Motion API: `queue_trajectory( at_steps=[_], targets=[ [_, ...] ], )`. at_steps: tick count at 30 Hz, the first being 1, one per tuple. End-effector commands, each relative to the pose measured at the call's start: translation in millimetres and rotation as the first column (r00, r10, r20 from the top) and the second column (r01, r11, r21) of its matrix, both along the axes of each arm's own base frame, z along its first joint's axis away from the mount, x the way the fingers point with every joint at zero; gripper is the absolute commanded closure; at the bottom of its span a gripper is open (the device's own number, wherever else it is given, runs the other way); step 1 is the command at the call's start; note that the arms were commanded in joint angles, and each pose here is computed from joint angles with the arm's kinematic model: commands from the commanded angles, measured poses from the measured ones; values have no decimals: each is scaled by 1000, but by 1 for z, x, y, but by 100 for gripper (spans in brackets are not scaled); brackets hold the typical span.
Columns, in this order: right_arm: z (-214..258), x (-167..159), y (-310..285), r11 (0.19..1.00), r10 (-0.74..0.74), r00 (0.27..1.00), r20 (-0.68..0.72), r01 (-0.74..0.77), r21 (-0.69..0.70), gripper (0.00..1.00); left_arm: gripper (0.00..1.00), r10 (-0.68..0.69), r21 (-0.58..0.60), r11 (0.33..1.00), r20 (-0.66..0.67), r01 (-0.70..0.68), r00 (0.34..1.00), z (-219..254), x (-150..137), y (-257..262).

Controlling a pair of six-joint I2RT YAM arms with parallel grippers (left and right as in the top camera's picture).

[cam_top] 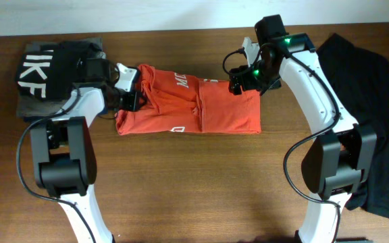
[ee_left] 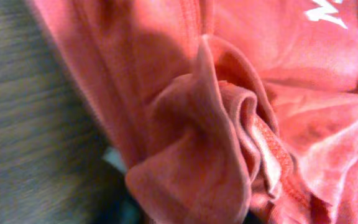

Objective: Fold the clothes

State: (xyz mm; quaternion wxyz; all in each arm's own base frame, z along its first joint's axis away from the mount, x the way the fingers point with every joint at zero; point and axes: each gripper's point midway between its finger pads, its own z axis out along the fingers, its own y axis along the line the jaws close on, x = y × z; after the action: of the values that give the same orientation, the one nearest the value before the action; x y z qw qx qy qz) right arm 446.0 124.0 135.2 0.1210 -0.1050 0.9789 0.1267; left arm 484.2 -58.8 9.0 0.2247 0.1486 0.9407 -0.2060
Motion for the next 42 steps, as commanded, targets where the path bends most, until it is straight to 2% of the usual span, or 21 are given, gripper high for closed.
queue_trajectory(
  at_steps=[1,2,7,13,21,23,24,26,27,28,30,34,37,42],
  targets=[
    [12,3,-1,1000,1,999,32,-1,-3,9,89,90,-2,996,-56,-90,994,-15,-2,26],
    [12,3,-1,1000,1,999,32,-1,-3,9,99,114,-6,993,-62,-114,992,-14,-1,32],
    [12,3,-1,1000,1,999,32,-1,-3,9,100,132,-5,991,-77,-133,988,9,8,43],
    [12,1,-1,1000,1,1000,23,-1,-5,9,99,130,-5,991,-68,-130,989,60,24,43],
    [5,-3,-3,1000,-20,1000,-5,20,-5,8,99,82,-4,997,-49,-82,995,110,31,20],
    [-3,-7,-3,999,-36,999,-36,36,-2,16,99,52,-3,999,-34,-52,998,117,32,6],
    [-8,-9,-2,999,-34,998,-50,34,3,26,99,40,-1,999,-29,-40,999,119,32,-1],
    [-18,-13,2,999,-26,997,-73,28,27,57,99,18,0,1000,-19,-18,1000,123,33,-12],
    [-23,-15,6,999,-21,996,-83,25,45,69,99,4,0,1000,-13,-4,1000,125,33,-19],
    [-28,-17,9,998,-15,996,-93,21,65,78,99,-6,0,1000,-9,6,1000,127,33,-24],
    [-41,-22,16,994,-5,993,-115,17,108,88,99,-29,0,1000,2,29,1000,132,33,-36],
    [-64,-30,29,980,0,990,-143,28,196,96,99,-59,19,998,17,58,998,143,32,-53],
    [-80,-35,41,960,17,989,-145,24,278,96,99,-80,38,996,33,79,996,153,31,-66],
    [-107,-38,40,951,-50,987,-155,94,294,96,99,-113,69,992,65,109,991,172,29,-83]
  ],
)
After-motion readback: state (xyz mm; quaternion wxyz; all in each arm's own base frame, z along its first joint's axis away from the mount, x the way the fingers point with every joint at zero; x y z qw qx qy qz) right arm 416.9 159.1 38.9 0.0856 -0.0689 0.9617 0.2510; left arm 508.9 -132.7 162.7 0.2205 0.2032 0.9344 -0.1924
